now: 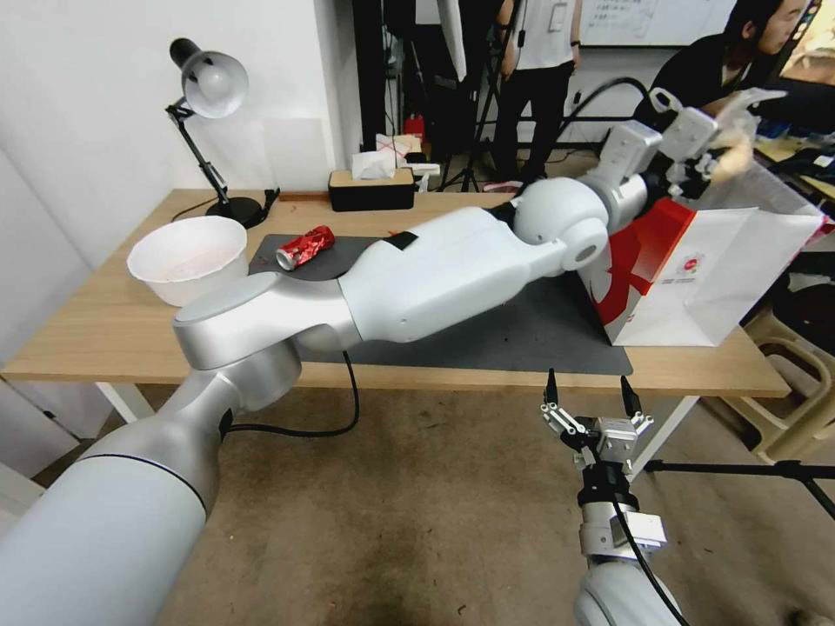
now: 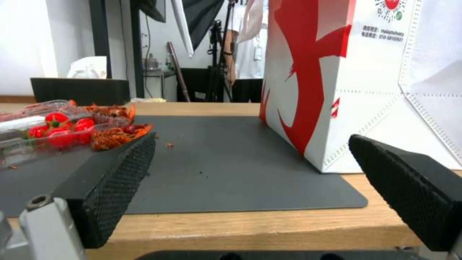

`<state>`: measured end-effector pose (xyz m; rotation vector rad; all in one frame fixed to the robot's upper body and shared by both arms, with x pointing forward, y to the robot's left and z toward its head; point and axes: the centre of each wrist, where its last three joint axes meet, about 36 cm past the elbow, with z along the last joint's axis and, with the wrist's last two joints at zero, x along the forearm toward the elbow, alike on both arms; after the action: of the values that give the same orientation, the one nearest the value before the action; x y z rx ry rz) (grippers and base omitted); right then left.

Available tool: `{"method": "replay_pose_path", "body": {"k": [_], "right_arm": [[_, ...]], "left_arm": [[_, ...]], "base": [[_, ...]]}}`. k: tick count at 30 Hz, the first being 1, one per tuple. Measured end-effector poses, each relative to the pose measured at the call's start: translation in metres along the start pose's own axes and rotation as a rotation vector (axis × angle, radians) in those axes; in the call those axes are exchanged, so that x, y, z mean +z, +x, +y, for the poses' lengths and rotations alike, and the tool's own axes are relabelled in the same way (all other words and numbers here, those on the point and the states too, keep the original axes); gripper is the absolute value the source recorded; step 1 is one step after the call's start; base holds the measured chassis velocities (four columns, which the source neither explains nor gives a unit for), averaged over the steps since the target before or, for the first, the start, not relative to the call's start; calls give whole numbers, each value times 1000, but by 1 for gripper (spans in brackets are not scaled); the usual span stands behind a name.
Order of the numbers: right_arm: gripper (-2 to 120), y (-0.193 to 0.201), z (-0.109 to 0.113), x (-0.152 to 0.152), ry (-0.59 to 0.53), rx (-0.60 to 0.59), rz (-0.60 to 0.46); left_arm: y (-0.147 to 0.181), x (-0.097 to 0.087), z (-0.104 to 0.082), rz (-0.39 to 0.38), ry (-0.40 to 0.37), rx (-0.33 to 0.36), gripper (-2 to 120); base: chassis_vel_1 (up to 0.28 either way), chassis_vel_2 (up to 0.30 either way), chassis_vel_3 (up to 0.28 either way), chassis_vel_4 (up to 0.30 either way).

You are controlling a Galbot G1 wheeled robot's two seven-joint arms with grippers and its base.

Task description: Pick up the trash from the table and place it into the takeout bag.

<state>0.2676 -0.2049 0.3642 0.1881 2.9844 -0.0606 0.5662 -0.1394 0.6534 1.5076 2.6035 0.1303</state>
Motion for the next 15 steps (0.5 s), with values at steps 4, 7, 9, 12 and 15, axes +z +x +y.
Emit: {"method": "replay_pose_path", "body": {"k": [4,7,9,12,15], "right_arm": [[100,1,3,0,-6,0,-1],[100,2,4,0,-9,0,0],[100,3,5,-1,-10,0,-1],[100,5,4,-1,-10,0,-2],[100,5,4,-2,-10,0,-2]], "left_arm": [[0,11,0,18,-7,-5,2],[1,17,2,25,-13,-15,2],[1,21,3,29,-12,-20,10],[1,23,3,31,-12,-24,17],[1,24,3,32,-11,-26,28]], "base": [[0,0,0,0],[0,0,0,0],[0,0,0,0],[0,0,0,0],[0,0,0,0]]}}
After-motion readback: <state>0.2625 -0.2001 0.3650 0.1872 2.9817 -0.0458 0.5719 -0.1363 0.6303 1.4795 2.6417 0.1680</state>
